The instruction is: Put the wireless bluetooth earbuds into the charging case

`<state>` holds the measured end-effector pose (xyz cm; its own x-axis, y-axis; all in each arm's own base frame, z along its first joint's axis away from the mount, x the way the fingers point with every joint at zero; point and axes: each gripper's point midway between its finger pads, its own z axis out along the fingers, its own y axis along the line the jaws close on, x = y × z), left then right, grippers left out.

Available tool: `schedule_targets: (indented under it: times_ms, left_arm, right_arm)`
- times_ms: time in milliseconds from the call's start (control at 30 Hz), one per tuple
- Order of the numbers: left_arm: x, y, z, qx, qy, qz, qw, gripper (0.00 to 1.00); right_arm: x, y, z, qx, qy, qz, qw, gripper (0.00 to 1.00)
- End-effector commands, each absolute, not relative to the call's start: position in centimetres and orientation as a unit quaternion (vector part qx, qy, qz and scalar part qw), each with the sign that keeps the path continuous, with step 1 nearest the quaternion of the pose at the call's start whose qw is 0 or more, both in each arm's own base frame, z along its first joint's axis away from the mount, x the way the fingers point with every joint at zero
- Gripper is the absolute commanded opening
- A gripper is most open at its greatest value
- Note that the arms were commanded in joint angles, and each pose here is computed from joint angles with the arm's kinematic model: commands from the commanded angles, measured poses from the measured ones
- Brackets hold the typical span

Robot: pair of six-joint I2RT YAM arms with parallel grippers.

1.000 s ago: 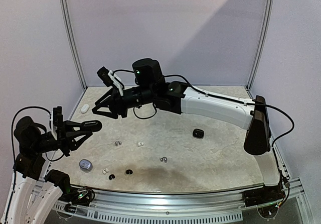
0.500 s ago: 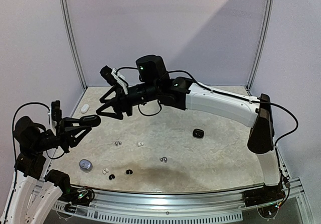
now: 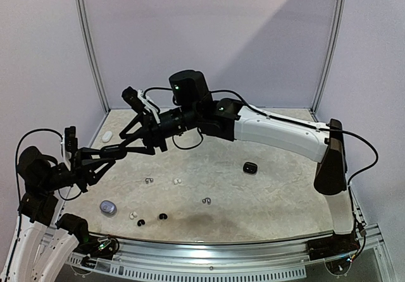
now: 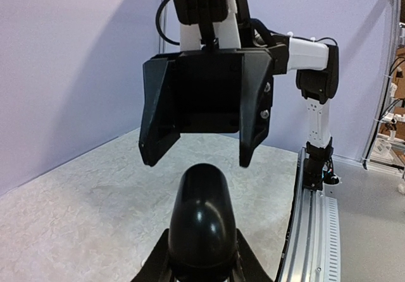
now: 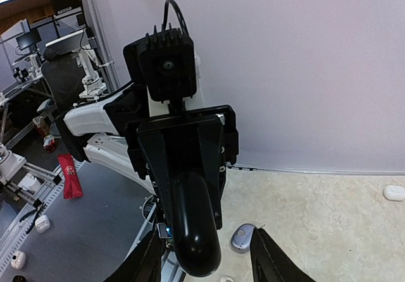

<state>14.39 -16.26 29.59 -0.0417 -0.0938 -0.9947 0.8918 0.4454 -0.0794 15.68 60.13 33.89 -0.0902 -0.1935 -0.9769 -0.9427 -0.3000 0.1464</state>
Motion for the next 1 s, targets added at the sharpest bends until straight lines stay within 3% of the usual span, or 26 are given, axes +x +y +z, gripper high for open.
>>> schedule_targets:
  times_ms: [0,233,400,533,567,633,667,733,800,967]
  left_arm:
    - [14.7,-16.2,29.5,0.33,0.597,-0.406,0.607,0.0]
    - [14.6,-16.2,29.6,0.332,0.594,-0.405,0.61,0.0]
    - [14.6,-16.2,29.6,0.331,0.594,-0.406,0.61,0.0]
    - [14.6,-16.2,29.4,0.33,0.597,-0.406,0.608,0.0]
    - [14.7,-16.2,29.2,0.328,0.598,-0.408,0.607,0.08]
    - [14.6,-16.2,29.2,0.327,0.597,-0.408,0.608,0.42]
    - [14.5,-16.2,29.2,0.329,0.595,-0.409,0.609,0.5]
    - [14.4,-16.3,29.1,0.334,0.591,-0.412,0.608,0.55]
    - [14.0,-16.5,29.1,0.349,0.578,-0.413,0.612,0.55]
    - [13.9,-16.5,29.7,0.352,0.555,-0.412,0.631,0.38]
  right_arm:
    - [15.4,61.1,32.0,-0.588,0.498,0.552,0.32,0.48]
    - [15.1,61.2,31.8,-0.589,0.499,0.552,0.316,0.42]
    - [15.0,61.5,31.6,-0.594,0.499,0.55,0.309,0.12]
    - [14.7,61.3,31.8,-0.6,0.492,0.55,0.309,0.02]
    - [14.7,61.1,32.2,-0.601,0.49,0.548,0.315,0.01]
    - [14.8,60.8,33.0,-0.603,0.482,0.545,0.327,0.0]
    - [14.9,60.4,33.8,-0.601,0.476,0.547,0.336,0.0]
    - [14.9,60.0,34.9,-0.597,0.463,0.554,0.35,0.0]
    - [14.7,59.5,35.9,-0.593,0.451,0.56,0.362,0.0]
    - [14.2,59.0,36.8,-0.594,0.437,0.568,0.365,0.0]
